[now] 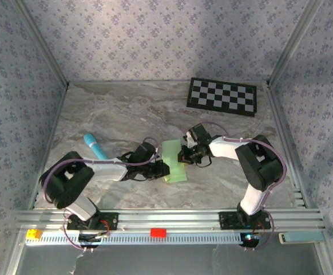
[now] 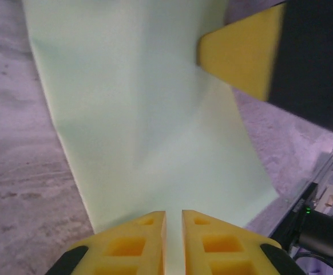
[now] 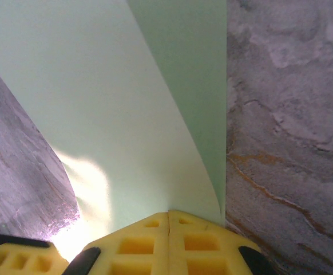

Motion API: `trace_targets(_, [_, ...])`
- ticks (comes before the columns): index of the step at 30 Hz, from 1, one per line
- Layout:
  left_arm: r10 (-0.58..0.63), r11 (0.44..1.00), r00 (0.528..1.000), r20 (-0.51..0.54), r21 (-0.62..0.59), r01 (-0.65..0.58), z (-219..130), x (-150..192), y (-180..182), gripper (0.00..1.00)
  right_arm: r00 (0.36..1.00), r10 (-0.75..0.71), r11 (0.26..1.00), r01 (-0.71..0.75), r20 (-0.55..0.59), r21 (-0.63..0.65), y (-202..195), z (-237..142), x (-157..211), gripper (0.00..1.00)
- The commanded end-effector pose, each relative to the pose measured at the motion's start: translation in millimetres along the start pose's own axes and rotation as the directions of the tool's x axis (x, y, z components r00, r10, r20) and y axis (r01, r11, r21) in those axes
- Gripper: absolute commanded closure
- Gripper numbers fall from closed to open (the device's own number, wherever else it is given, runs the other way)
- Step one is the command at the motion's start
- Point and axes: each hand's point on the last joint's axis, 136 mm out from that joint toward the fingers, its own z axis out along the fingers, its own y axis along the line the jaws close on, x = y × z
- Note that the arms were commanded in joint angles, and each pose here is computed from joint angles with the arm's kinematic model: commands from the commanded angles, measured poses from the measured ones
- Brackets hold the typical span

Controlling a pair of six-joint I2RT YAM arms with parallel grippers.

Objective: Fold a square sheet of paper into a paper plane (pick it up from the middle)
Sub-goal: First fold the square sheet of paper in half at the center of the table.

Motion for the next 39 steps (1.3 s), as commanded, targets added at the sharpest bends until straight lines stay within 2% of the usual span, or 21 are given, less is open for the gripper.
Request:
trace_targets(1, [-0.027, 1.000, 0.999, -0.038, -0.011, 0.027, 10, 12, 13, 0.88, 0.989, 0.114, 0.965, -0.088, -0.094, 0.246, -66, 12, 43, 1.00])
trace_targets(6, [-0.064, 0.994, 0.996, -0.059, -0.094, 0.059, 14, 28, 45, 0.99, 0.988, 0.118, 0.964, -0.091, -0.097, 0.251, -68, 12, 45, 1.00])
trace_targets(9, [-0.076, 0.992, 0.996, -0.053, -0.109, 0.070, 13, 31, 50, 1.00, 0.988, 0.119, 0.963, -0.091, -0.098, 0.252, -69, 12, 46, 1.00])
trace_targets(16, [-0.020, 0.999, 0.999, -0.026, -0.044, 0.019, 1, 16, 13, 1.00, 0.988, 0.119, 0.963, -0.092, -0.095, 0.255, -69, 11, 45, 1.00])
trace_targets(20, [-0.007, 0.998, 1.000, 0.007, 0.068, 0.007, -4, 7, -15, 1.00, 0.988, 0.119, 0.962, -0.092, -0.093, 0.258, -70, 10, 46, 1.00])
trace_targets(24, [-0.011, 0.995, 1.000, 0.011, 0.100, 0.010, -3, 5, -23, 1.00, 0.988, 0.121, 0.960, -0.092, -0.095, 0.263, -72, 10, 47, 1.00])
trace_targets(29, [-0.038, 0.996, 0.999, -0.026, 0.077, 0.039, 6, 13, -8, 1.00, 0.988, 0.124, 0.959, -0.095, -0.097, 0.267, -74, 10, 49, 1.00])
trace_targets(39, [-0.067, 0.993, 0.990, -0.124, -0.107, 0.054, 13, 59, 53, 1.00, 0.988, 0.125, 0.958, -0.096, -0.095, 0.270, -76, 11, 50, 1.00])
